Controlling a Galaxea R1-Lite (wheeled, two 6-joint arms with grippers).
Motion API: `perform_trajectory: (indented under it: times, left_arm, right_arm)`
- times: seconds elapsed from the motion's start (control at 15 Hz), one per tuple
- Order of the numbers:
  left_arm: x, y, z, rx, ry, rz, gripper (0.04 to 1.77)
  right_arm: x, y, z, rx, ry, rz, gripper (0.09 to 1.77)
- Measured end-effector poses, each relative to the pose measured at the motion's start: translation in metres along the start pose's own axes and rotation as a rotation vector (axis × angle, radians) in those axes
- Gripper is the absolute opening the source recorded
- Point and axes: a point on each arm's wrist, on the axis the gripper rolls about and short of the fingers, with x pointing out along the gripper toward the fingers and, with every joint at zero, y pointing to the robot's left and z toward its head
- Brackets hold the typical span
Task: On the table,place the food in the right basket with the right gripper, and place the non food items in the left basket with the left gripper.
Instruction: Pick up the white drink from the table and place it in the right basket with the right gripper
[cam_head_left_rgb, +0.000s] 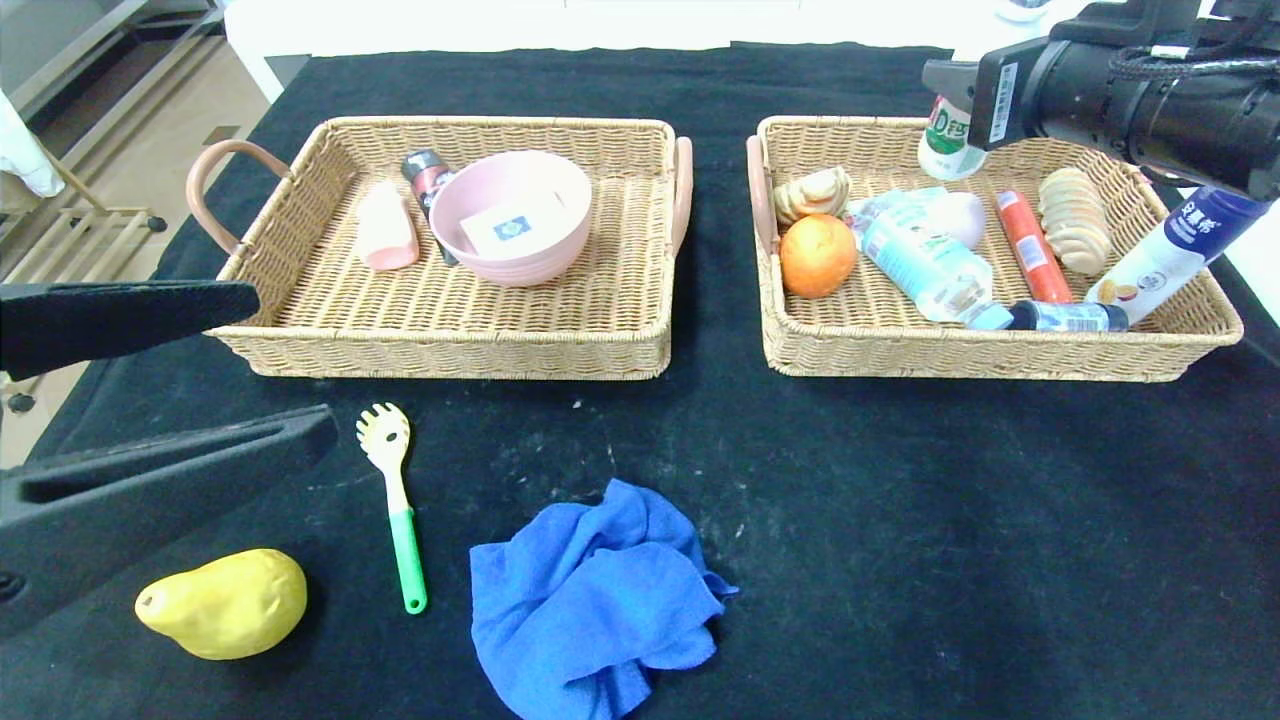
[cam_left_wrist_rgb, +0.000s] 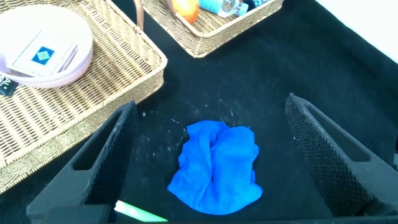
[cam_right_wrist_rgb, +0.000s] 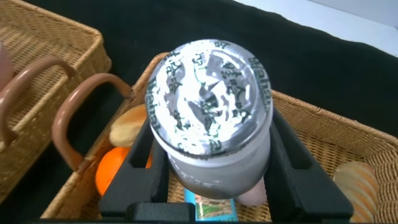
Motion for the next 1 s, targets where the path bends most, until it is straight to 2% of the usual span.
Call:
perform_trajectory:
  times: [0.47,1.0]
  left_arm:
    - [0.001,0.000,-0.001,-0.002,0.004,-0.001,1.72]
    - [0.003,0.001,-0.002,-0.003,0.012,-0.002,1.72]
  right_arm:
    - [0.034,-0.016,-0.015,0.026,-0.007,-0.064,0.89]
    - [0.055,-0.027,-0.030,0.022,0.007,-0.098,0.89]
